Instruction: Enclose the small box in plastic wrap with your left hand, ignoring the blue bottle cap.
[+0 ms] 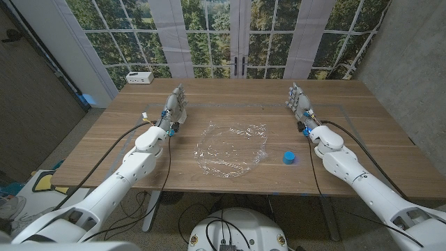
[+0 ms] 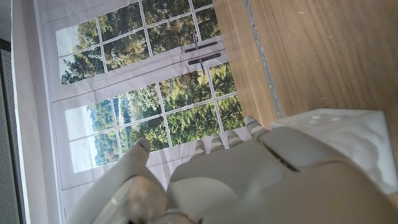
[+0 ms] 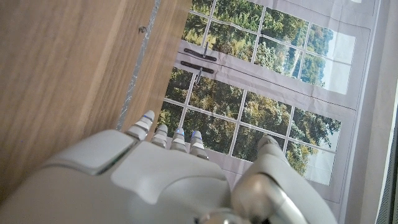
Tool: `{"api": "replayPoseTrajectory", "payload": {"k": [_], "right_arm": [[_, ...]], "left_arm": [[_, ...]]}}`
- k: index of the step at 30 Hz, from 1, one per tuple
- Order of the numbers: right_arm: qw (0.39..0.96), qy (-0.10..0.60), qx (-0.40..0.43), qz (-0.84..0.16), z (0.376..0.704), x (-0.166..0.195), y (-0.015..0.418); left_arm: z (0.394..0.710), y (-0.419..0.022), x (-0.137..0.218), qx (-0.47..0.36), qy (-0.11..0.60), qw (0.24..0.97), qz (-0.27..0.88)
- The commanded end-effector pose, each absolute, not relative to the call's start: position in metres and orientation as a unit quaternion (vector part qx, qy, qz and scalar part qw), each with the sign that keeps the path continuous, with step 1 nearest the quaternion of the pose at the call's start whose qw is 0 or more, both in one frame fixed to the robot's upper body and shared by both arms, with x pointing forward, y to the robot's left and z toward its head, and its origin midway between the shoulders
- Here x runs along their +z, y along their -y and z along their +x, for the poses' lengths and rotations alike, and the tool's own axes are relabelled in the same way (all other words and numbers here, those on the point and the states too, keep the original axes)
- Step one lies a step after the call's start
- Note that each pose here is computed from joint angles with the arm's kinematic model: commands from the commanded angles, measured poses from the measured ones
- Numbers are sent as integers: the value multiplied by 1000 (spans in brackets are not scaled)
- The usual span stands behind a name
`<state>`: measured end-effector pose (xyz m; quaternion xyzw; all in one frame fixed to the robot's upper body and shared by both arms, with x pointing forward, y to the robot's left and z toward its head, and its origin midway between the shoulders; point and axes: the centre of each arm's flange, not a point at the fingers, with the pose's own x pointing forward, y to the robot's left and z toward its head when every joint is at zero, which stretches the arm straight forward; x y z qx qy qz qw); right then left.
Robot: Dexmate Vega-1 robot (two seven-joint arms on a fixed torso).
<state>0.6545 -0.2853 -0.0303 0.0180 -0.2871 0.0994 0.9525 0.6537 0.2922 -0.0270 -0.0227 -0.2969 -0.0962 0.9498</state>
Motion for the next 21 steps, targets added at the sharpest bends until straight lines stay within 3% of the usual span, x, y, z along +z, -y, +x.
{"api": "replayPoseTrajectory", "payload": {"k": [1, 21], "right_arm": [[954, 283, 101, 3, 657, -31, 279], [953, 280, 115, -29, 659, -32, 266]], "left_arm": [[651, -297, -22, -82, 306, 949, 4], [621, -295, 16, 56, 373, 897, 231]]}}
